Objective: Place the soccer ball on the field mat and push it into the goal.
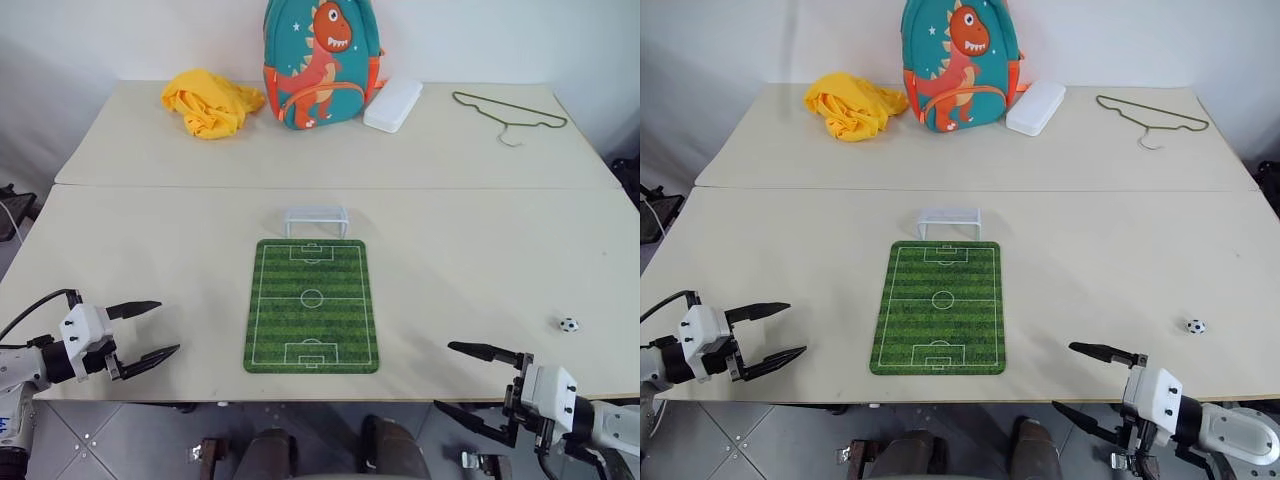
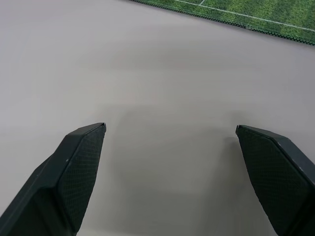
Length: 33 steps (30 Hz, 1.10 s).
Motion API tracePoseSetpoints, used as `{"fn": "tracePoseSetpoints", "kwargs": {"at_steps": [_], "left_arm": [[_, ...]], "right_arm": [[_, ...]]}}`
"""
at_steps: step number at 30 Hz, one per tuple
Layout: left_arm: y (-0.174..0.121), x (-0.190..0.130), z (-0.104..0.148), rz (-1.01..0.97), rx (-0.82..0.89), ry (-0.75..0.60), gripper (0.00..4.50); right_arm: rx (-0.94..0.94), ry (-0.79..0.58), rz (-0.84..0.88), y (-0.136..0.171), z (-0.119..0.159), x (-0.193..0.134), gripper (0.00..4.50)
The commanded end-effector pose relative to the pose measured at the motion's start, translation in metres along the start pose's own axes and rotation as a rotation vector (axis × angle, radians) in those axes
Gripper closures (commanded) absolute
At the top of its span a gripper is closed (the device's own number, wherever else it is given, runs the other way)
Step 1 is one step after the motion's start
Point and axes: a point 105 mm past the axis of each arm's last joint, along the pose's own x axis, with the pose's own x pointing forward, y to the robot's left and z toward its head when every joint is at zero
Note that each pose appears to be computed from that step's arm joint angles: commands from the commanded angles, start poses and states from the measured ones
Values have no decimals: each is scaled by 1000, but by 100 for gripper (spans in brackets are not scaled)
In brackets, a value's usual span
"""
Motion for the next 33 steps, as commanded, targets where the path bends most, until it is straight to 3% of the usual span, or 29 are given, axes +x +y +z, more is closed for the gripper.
{"fn": "tracePoseSetpoints", "kwargs": {"at_steps": [1, 6, 11, 17, 22, 27, 33], "left_arm": [[2, -1, 9, 0, 24, -27, 0], [-6, 4, 29, -82, -46, -135, 0], [-23, 30, 82, -267, -105, -315, 0], [-40, 69, 120, -429, -91, -400, 0], [-42, 88, 136, -463, -56, -454, 0], [-38, 95, 142, -455, -67, -485, 0], [-43, 98, 153, -482, -81, -519, 0]], "right_arm": [[-20, -22, -13, -5, 7, -1, 3], [3, -108, -107, -18, 29, -4, 3], [15, -75, -399, -44, 48, -58, 3], [84, 77, -788, -61, 24, -151, 3], [204, 217, -896, -54, -15, -194, 3], [270, 210, -868, -69, -29, -187, 3], [359, 182, -818, -108, -33, -154, 3]]}}
